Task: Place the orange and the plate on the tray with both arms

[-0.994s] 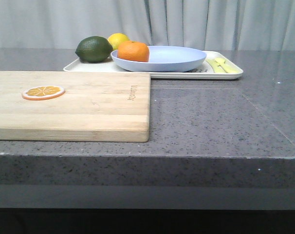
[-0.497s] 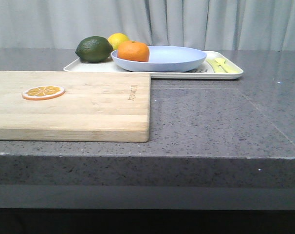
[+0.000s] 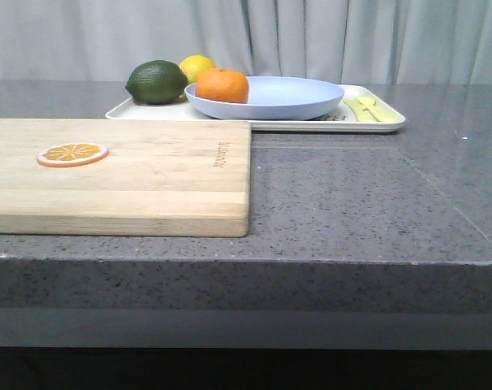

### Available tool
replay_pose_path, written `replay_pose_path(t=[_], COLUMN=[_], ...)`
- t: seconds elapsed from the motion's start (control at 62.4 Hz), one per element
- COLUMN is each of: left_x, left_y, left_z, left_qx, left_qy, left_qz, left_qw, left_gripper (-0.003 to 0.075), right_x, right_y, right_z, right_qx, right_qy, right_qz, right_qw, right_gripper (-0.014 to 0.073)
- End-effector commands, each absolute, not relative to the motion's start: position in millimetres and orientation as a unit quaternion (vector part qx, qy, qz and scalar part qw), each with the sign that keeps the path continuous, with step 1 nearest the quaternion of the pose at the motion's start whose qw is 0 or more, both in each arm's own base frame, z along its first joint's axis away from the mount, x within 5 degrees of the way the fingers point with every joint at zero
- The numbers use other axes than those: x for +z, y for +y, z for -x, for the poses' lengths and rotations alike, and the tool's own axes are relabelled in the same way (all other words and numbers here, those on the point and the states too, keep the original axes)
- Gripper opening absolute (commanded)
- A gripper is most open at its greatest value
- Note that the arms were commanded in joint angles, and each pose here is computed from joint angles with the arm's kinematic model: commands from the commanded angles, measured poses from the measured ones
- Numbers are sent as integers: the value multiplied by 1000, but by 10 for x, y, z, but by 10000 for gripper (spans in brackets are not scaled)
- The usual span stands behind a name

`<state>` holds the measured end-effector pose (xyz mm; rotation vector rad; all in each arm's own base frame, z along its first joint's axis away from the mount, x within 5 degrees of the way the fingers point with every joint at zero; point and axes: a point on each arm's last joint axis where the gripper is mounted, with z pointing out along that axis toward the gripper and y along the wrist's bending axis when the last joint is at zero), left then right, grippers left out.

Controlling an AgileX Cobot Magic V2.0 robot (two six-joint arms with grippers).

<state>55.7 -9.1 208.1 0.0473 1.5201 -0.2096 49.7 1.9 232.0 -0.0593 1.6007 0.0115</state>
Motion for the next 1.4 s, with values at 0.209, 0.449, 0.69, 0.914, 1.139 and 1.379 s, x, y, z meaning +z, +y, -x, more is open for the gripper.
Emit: replay_pose_path(t=[0.209, 0.449, 0.69, 0.914, 1.139, 1.379], left_x=[2070, 2070, 2070, 2070, 2070, 2070], left_y=[-88, -88, -88, -80, -34, -33], left_z=[-548, -548, -548, -550, -554, -554], left_qx=[-103, -103, -103, -98, -67, -67], left_qy=[662, 662, 662, 663, 662, 662], left_qz=[-14, -14, -14, -9, 18, 19], left_qw=[742, 742, 742, 743, 746, 746], left_gripper=[-20, -20, -20, -20, -20, -20], right_x=[2205, 2204, 2204, 2204, 2203, 2203], right_y=[27, 27, 27, 27, 27, 27], right_z=[-527, -527, -527, -527, -527, -527], right_qx=[-1, -1, -1, -1, -1, -1], right_qy=[637, 638, 638, 638, 638, 638], right_qz=[33, 33, 33, 33, 33, 33], right_qw=[770, 770, 770, 770, 769, 769], right_gripper=[-67, -67, -67, -67, -67, -67])
